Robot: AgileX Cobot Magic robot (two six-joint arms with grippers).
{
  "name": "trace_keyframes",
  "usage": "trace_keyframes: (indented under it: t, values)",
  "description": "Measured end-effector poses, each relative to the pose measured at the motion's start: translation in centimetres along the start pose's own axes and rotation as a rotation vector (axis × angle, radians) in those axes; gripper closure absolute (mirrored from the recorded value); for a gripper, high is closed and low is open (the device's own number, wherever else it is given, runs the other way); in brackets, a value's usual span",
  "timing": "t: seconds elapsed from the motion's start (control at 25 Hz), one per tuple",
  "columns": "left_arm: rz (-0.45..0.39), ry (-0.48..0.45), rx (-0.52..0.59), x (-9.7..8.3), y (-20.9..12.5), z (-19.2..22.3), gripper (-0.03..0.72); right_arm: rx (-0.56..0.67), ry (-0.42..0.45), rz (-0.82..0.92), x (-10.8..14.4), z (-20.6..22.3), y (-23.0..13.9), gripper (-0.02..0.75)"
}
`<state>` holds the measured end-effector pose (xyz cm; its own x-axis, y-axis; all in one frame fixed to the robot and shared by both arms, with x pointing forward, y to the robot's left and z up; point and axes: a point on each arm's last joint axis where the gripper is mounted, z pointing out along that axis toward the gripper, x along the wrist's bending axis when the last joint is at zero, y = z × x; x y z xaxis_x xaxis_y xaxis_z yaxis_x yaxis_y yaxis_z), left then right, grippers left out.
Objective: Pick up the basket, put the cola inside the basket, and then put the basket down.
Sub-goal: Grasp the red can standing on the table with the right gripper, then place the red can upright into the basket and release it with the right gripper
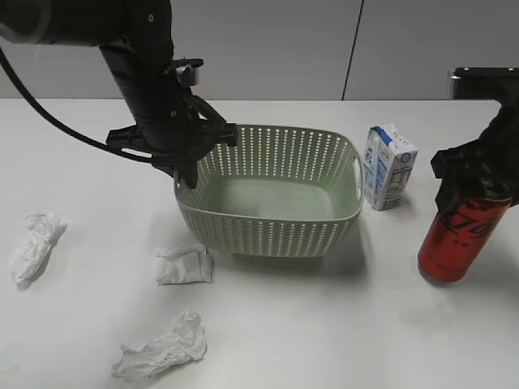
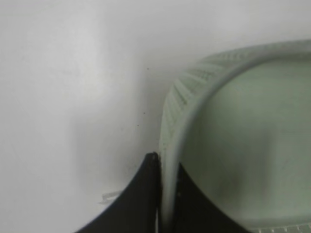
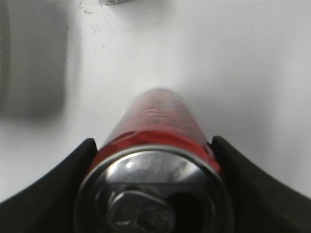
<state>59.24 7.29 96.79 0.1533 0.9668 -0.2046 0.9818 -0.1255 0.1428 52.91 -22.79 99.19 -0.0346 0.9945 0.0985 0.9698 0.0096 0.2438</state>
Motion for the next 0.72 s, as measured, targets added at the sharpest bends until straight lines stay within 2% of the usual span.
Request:
trace_keyframes:
  t: [0.2,0.48,0.56,0.72]
  values:
    - [-0.001,0.001,0.007,0.0,-0.1,0.0,0.69,-0.03,0.009,-0.096,0.2,-2.9,-0.1,0.236]
    - [0.01,0.008,0.029,-0.3,-0.4,0.0,0.69,-0.102,0.051,-0.215,1.2,-9.6,1.5,0.236]
    - [0.015,0.006,0.042,-0.7,-0.7,0.1,0.69,-0.147,0.074,-0.249,2.2,-11.7,2.2,0.236]
    - [-0.001,-0.039,0.055,-1.9,-1.6,0.1,0.69,-0.228,0.125,-0.372,5.9,-14.9,2.4,0.236]
